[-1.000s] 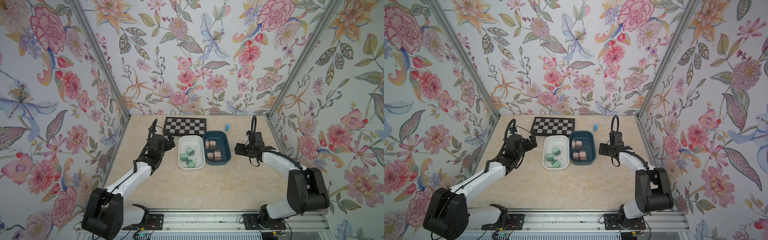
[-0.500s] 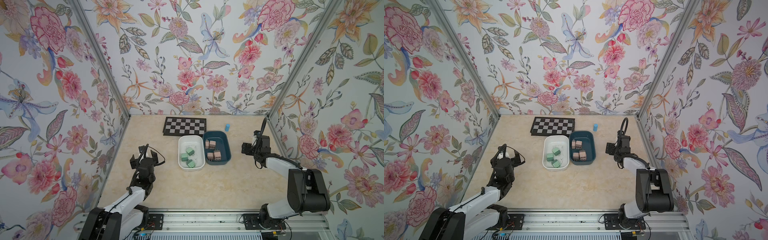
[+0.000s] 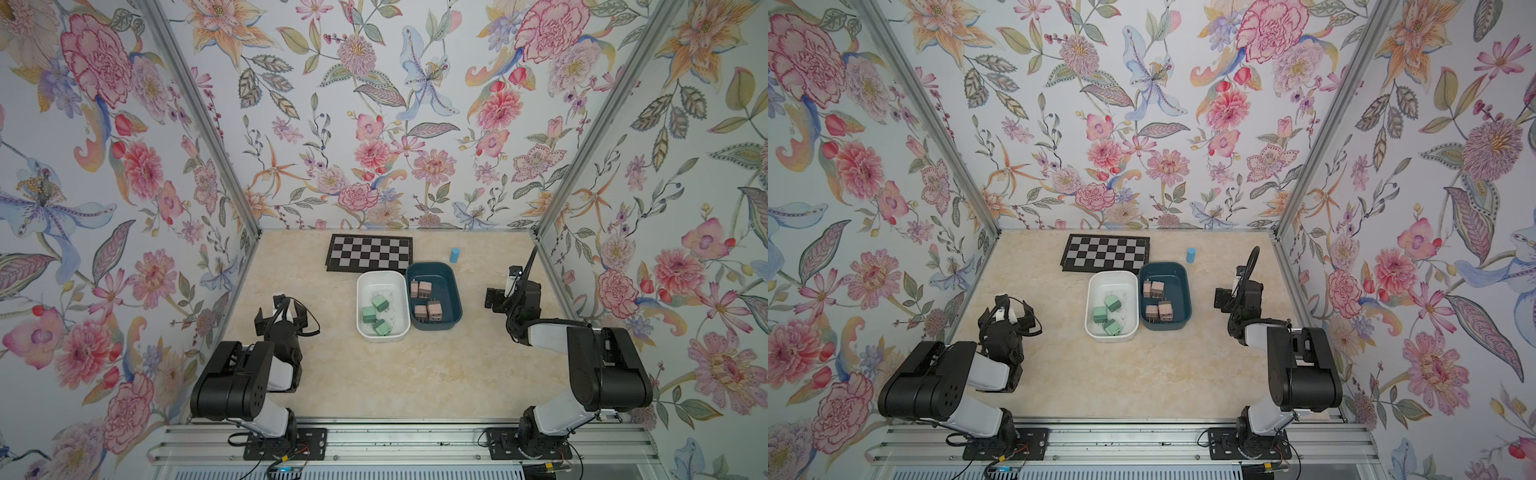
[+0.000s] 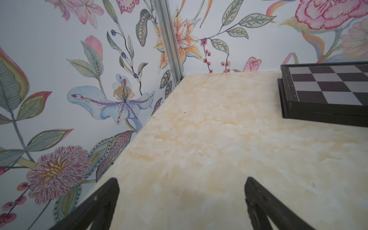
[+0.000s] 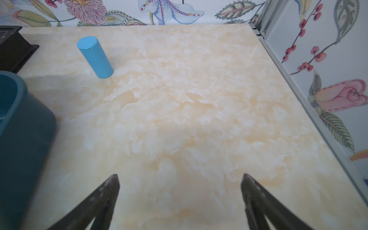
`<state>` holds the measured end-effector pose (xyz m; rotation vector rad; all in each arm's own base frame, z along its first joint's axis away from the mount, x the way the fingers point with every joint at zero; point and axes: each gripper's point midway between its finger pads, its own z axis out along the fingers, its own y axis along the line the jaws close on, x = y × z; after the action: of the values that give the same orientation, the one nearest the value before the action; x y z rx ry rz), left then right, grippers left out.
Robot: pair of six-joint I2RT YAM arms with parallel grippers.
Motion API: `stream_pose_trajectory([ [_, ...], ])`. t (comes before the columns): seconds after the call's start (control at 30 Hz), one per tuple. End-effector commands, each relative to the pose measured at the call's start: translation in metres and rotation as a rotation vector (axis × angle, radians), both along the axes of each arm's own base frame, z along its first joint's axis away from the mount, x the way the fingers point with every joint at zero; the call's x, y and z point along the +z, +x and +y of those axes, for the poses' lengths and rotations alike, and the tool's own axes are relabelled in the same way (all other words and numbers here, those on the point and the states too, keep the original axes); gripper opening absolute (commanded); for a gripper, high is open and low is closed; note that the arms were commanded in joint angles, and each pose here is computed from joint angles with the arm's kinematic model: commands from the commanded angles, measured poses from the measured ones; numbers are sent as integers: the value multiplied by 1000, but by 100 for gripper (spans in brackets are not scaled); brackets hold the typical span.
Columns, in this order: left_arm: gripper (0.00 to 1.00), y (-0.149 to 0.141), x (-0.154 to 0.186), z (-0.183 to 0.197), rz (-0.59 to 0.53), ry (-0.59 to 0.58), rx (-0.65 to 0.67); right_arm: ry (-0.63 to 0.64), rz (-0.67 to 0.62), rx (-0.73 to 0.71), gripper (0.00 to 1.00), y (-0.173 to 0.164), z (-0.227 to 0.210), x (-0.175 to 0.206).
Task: Place the plugs by color into the storage box
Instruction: Reset both arms
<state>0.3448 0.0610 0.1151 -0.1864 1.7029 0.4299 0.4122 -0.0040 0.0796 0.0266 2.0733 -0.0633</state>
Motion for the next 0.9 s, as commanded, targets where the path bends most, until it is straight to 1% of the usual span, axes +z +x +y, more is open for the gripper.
stream_pose_trajectory([
  [0.0, 99, 7, 29, -9, -118, 2, -65, -24, -206, 36, 100, -13, 5, 32],
  [0.03, 99, 8, 29, -9, -117, 4, -69, -22, -242, 45, 100, -23, 6, 30],
  [0.07, 100, 9, 31, -10, -128, 11, -74, -30, -317, 40, 100, -26, 6, 36],
  [0.1, 100, 9, 28, -12, -112, 13, -83, -44, -299, 20, 100, -31, 5, 29],
  [0.13, 99, 10, 23, -14, -90, 13, -99, -43, -247, 25, 100, -30, 6, 25],
  [0.17, 99, 19, 32, -16, -108, 23, -107, -40, -274, 32, 100, -25, 7, 30],
  [0.2, 100, 19, 32, -19, -103, 30, -117, -41, -289, 28, 100, -27, 6, 29],
  [0.23, 99, 20, 31, -23, -99, 39, -137, -47, -257, 13, 100, -28, 4, 25],
  [0.3, 100, 24, 30, -31, -87, 52, -183, -47, -276, 10, 100, -28, 4, 28],
  [0.87, 100, 26, 29, -33, -76, 62, -181, -54, -273, 7, 100, -28, 4, 28],
])
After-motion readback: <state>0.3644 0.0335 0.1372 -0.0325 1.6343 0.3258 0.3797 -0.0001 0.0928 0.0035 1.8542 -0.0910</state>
